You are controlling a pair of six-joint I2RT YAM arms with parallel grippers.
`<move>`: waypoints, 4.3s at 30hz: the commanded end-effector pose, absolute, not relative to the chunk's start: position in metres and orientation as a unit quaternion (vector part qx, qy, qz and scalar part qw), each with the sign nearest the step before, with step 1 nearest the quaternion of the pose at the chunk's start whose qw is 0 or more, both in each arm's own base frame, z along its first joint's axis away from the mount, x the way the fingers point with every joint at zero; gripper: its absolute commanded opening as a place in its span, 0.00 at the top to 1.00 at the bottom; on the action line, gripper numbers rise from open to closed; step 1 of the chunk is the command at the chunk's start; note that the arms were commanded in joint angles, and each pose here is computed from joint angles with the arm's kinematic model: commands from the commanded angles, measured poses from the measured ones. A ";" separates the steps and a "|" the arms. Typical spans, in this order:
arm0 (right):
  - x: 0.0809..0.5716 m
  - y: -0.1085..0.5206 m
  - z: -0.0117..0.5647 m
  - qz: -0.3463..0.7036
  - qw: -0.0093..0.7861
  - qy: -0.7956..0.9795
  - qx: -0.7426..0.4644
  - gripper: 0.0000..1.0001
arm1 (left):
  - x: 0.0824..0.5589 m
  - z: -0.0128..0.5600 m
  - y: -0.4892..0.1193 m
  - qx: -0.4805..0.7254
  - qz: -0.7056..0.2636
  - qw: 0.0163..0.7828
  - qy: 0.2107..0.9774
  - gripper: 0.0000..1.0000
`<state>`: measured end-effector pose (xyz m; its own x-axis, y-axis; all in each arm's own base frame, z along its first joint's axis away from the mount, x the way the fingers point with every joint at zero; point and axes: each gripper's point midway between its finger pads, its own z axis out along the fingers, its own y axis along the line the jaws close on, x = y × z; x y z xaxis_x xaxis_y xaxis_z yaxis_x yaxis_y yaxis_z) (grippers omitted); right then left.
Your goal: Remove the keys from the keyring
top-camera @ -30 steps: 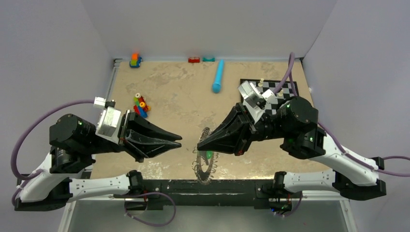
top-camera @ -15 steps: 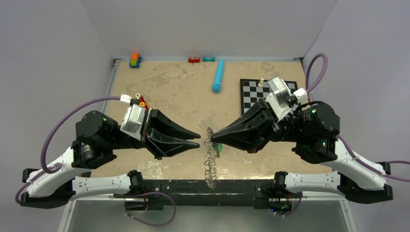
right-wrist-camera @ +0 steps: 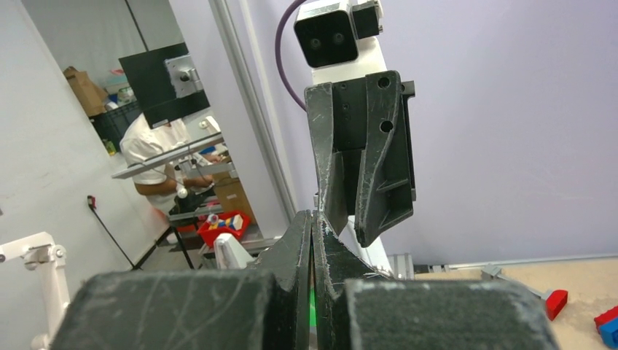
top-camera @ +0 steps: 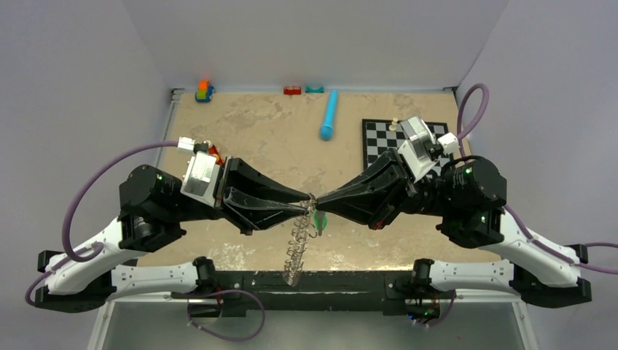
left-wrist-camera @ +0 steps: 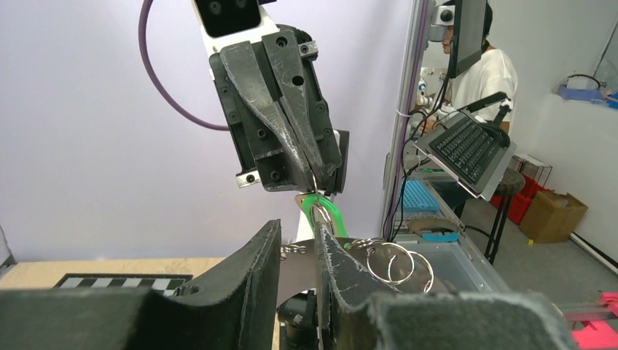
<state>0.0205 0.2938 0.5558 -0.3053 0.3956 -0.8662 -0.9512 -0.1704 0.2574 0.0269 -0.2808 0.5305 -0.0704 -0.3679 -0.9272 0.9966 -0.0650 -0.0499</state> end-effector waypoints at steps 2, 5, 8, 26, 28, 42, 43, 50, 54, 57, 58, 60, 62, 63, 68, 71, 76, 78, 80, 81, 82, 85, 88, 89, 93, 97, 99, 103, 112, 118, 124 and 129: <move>0.022 0.279 0.582 0.705 0.517 0.383 -0.298 1.00 | 0.025 0.545 -0.279 0.383 -0.626 0.567 0.374 0.74; 0.023 0.277 0.584 0.705 0.521 0.382 -0.293 1.00 | 0.025 0.545 -0.279 0.383 -0.626 0.566 0.375 0.74; 0.024 0.273 0.587 0.704 0.528 0.379 -0.286 1.00 | 0.026 0.544 -0.278 0.383 -0.623 0.568 0.378 0.74; 0.025 0.273 0.601 0.709 0.535 0.365 -0.279 1.00 | 0.027 0.545 -0.277 0.383 -0.617 0.574 0.376 0.70; 0.025 0.273 0.603 0.709 0.537 0.364 -0.278 1.00 | 0.027 0.546 -0.276 0.383 -0.618 0.575 0.375 0.71; 0.031 0.271 0.606 0.707 0.547 0.364 -0.261 1.00 | 0.026 0.545 -0.272 0.380 -0.618 0.578 0.374 0.75; 0.032 0.270 0.607 0.707 0.548 0.365 -0.259 1.00 | 0.026 0.545 -0.271 0.379 -0.618 0.579 0.373 0.75; 0.039 0.261 0.609 0.703 0.563 0.367 -0.232 1.00 | 0.028 0.548 -0.264 0.370 -0.615 0.588 0.373 0.78; 0.044 0.261 0.608 0.701 0.567 0.372 -0.220 1.00 | 0.028 0.547 -0.269 0.370 -0.618 0.585 0.374 0.78; 0.045 0.260 0.608 0.700 0.569 0.373 -0.215 1.00 | 0.028 0.549 -0.273 0.370 -0.622 0.582 0.371 0.78; 0.046 0.260 0.608 0.700 0.570 0.374 -0.213 1.00 | 0.028 0.550 -0.274 0.369 -0.623 0.582 0.370 0.79; 0.049 0.259 0.607 0.698 0.573 0.378 -0.205 1.00 | 0.029 0.550 -0.278 0.369 -0.625 0.581 0.369 0.79; 0.051 0.258 0.608 0.699 0.572 0.381 -0.197 1.00 | 0.029 0.551 -0.280 0.369 -0.627 0.580 0.367 0.79; 0.052 0.258 0.608 0.700 0.571 0.382 -0.194 1.00 | 0.029 0.552 -0.281 0.368 -0.627 0.581 0.366 0.80; 0.058 0.260 0.602 0.704 0.565 0.392 -0.174 1.00 | 0.034 0.555 -0.283 0.359 -0.624 0.589 0.367 0.80; 0.059 0.259 0.601 0.704 0.567 0.393 -0.168 1.00 | 0.040 0.554 -0.284 0.349 -0.617 0.598 0.374 0.79; 0.061 0.257 0.602 0.703 0.570 0.394 -0.162 1.00 | 0.047 0.551 -0.285 0.337 -0.610 0.607 0.382 0.78; 0.061 0.256 0.602 0.703 0.571 0.393 -0.160 1.00 | 0.049 0.551 -0.285 0.333 -0.607 0.611 0.384 0.78; 0.061 0.258 0.601 0.703 0.570 0.393 -0.162 1.00 | 0.051 0.550 -0.285 0.332 -0.605 0.613 0.386 0.78; 0.060 0.258 0.601 0.703 0.569 0.393 -0.164 1.00 | 0.051 0.550 -0.286 0.332 -0.604 0.613 0.386 0.77; 0.061 0.258 0.601 0.703 0.569 0.393 -0.164 1.00 | 0.052 0.550 -0.286 0.331 -0.603 0.614 0.387 0.77; 0.059 0.259 0.601 0.704 0.568 0.391 -0.167 1.00 | 0.053 0.550 -0.286 0.329 -0.601 0.617 0.387 0.75; 0.060 0.260 0.600 0.704 0.569 0.392 -0.168 1.00 | 0.054 0.552 -0.286 0.327 -0.600 0.620 0.385 0.75; 0.060 0.260 0.600 0.703 0.569 0.392 -0.168 1.00 | 0.054 0.552 -0.286 0.327 -0.600 0.621 0.385 0.74; 0.061 0.260 0.598 0.701 0.570 0.395 -0.168 1.00 | 0.054 0.553 -0.286 0.326 -0.600 0.621 0.384 0.73; 0.062 0.262 0.598 0.699 0.571 0.397 -0.169 1.00 | 0.055 0.554 -0.285 0.325 -0.600 0.623 0.382 0.73; 0.062 0.263 0.597 0.698 0.570 0.397 -0.170 1.00 | 0.055 0.555 -0.286 0.325 -0.599 0.624 0.382 0.73; 0.063 0.268 0.595 0.696 0.569 0.401 -0.175 1.00 | 0.056 0.555 -0.285 0.325 -0.598 0.625 0.382 0.73; 0.065 0.273 0.591 0.690 0.570 0.408 -0.180 1.00 | 0.060 0.554 -0.286 0.320 -0.590 0.632 0.387 0.74; 0.066 0.273 0.590 0.687 0.572 0.410 -0.179 1.00 | 0.062 0.553 -0.283 0.315 -0.586 0.638 0.389 0.76; 0.067 0.274 0.588 0.688 0.572 0.410 -0.178 1.00 | 0.063 0.550 -0.284 0.314 -0.584 0.638 0.391 0.84; 0.067 0.275 0.586 0.688 0.571 0.411 -0.179 1.00 | 0.065 0.549 -0.283 0.312 -0.582 0.640 0.394 0.98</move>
